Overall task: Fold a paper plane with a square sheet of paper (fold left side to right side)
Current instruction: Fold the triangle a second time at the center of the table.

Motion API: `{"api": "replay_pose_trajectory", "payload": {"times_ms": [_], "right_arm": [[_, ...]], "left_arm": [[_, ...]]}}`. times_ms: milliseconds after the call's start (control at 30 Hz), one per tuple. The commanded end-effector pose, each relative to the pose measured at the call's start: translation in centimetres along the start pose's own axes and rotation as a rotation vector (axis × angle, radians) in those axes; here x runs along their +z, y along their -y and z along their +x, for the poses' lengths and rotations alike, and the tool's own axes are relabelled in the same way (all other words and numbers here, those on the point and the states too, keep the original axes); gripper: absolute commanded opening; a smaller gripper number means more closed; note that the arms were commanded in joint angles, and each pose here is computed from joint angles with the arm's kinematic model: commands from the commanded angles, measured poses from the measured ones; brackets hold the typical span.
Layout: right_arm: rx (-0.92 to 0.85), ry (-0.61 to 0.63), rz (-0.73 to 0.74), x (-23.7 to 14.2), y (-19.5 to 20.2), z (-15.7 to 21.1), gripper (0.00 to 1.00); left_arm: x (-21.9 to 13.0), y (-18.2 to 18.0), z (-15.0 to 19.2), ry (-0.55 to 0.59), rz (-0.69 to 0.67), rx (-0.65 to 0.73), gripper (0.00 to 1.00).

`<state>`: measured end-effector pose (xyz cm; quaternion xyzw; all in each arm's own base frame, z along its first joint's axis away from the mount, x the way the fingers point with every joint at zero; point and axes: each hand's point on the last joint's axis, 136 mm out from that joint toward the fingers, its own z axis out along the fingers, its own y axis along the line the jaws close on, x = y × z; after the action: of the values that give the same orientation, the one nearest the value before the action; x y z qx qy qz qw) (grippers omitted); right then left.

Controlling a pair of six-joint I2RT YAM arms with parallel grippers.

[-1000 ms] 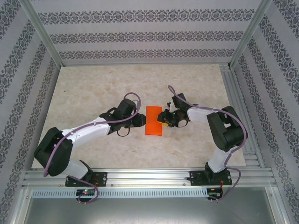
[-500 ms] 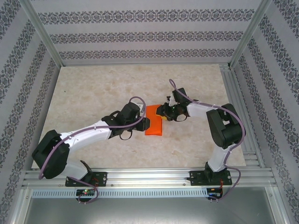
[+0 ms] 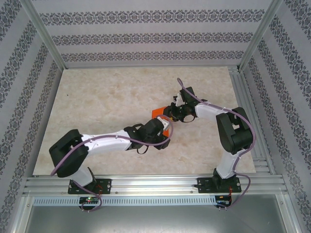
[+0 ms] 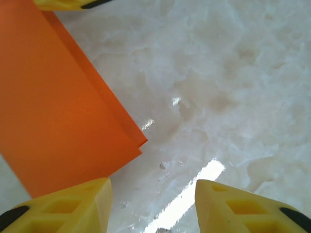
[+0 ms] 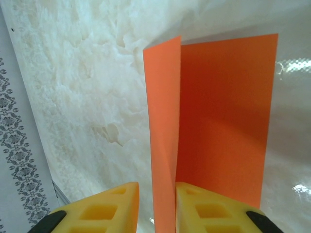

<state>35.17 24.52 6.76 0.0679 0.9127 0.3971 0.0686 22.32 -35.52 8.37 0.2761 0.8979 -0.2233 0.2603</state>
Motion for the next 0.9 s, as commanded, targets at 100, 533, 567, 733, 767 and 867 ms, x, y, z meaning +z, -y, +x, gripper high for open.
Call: {"api": "replay_pose_trajectory", "payload": {"times_ms": [100,533,567,733,767,867], "right_arm": [[-0.009,-0.011,0.016,-0.1,0.3,-0.3,0.26],[-0.009,-0.015,0.029,0.2,0.7,-0.3,0.26],[-0.01,-0.017,0.032,0.2,0.7,-0.3,0.25],[-0.016,-0.02,0.047,0.3,1.0,-0.2,0.26],[-0.015,-0.022,0.05,0.3,1.1,-0.2,0.26],[-0.016,-0.025,0.056,0.4,1.2,-0.2,0.26]], "left_arm": [[1.4,-0.4,-1.4,0.022,-0.103,0.065,0.54],[3.4,-2.1,-0.8,-0.045,-0.277,0.128,0.44],[3.4,-2.0,-0.8,-0.047,-0.275,0.13,0.42],[2.9,-1.8,-0.8,-0.051,-0.27,0.13,0.35],[2.8,-1.9,-0.8,-0.052,-0.273,0.128,0.32],[2.4,-1.9,-1.0,-0.05,-0.276,0.127,0.25]]}}
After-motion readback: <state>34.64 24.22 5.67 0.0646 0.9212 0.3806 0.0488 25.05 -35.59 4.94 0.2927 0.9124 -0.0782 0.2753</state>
